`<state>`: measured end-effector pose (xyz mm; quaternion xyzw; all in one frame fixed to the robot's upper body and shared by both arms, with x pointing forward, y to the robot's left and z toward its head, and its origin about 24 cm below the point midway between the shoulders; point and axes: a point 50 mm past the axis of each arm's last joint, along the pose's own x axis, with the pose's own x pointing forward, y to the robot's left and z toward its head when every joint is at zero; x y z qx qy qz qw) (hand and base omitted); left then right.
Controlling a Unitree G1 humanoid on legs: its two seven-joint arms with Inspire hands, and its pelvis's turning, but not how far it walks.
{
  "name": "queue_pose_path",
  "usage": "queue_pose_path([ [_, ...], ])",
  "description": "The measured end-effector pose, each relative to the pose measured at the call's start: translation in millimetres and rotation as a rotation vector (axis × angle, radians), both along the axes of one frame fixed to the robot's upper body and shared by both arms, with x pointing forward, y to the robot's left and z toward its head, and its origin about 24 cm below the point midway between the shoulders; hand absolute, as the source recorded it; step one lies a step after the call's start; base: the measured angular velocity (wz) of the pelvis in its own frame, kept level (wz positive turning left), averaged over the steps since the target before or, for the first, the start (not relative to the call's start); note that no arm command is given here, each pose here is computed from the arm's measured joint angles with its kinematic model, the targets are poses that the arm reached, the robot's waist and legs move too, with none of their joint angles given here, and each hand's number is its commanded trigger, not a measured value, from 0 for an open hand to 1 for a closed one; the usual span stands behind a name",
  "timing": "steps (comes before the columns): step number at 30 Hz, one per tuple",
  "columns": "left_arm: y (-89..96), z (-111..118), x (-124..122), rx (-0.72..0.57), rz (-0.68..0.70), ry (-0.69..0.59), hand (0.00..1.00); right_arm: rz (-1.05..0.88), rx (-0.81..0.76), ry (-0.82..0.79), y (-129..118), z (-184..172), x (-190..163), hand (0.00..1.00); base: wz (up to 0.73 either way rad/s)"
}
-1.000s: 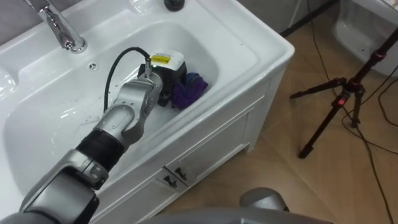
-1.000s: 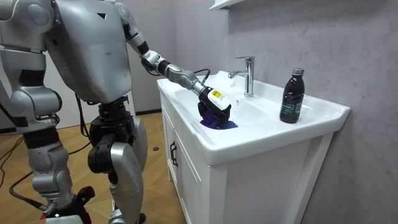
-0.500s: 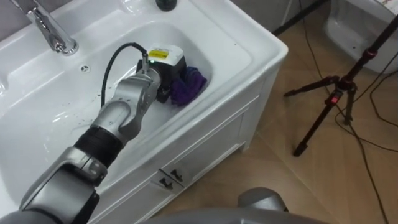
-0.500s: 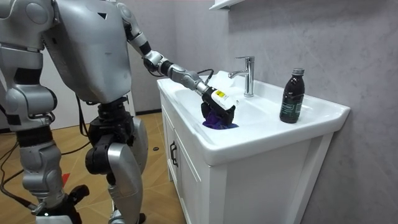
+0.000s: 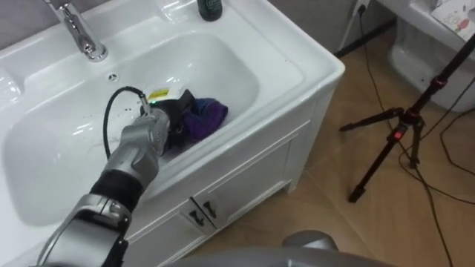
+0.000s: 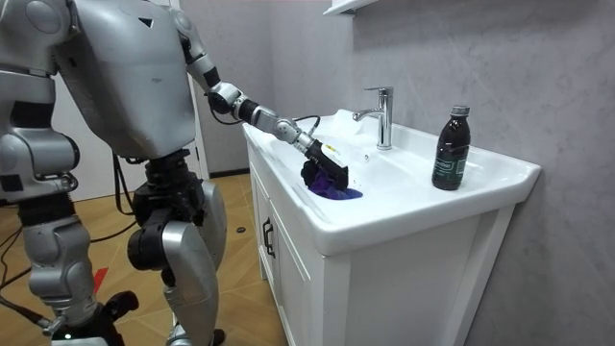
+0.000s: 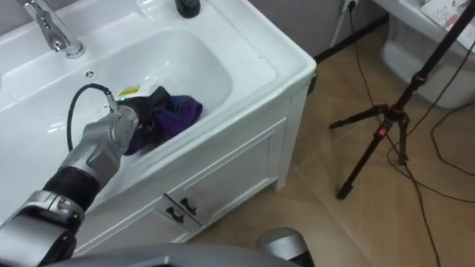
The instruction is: Wipe basin
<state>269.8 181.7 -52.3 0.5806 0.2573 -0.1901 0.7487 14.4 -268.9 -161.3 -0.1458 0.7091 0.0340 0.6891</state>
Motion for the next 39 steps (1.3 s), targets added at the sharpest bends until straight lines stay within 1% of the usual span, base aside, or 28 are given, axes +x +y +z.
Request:
queue_pose_path([
  [6,11.7,-6.4,-9.0,0.028,0.037,0.007,1.00,0.012,-0.021,-0.033,-4.2,2.3,9.1,0.00,0.00],
  [9,15.8,-8.9,-11.0,0.031,0.057,0.019,1.00,-0.019,-0.024,-0.005,-2.9,1.5,1.1,0.00,0.07],
  [14,25.7,-11.6,-16.6,0.080,0.079,0.026,1.00,-0.015,-0.015,0.046,7.6,-2.1,-8.6,0.00,-0.02],
  [18,35.1,-12.9,-21.5,0.156,0.086,0.021,1.00,-0.016,-0.027,0.058,6.4,-1.7,-9.3,0.00,0.01],
  [22,48.0,-14.0,-28.1,0.288,0.099,0.043,1.00,0.014,-0.047,0.069,3.3,-0.4,-8.2,0.00,-0.02],
  [25,57.8,-15.6,-34.2,0.330,0.126,0.078,1.00,0.024,-0.061,0.075,0.6,0.6,-5.5,0.00,0.00],
  [32,68.4,-15.4,-38.9,0.352,0.147,0.144,1.00,0.012,-0.099,0.036,-3.8,2.2,6.5,0.00,0.02],
  [36,71.1,-11.3,-34.4,0.345,0.151,0.195,1.00,0.012,-0.122,0.010,-9.4,4.6,13.7,0.00,0.04],
  [39,75.0,-8.9,-34.2,0.344,0.153,0.235,1.00,-0.023,-0.112,0.003,-9.3,4.3,12.9,0.00,0.09],
])
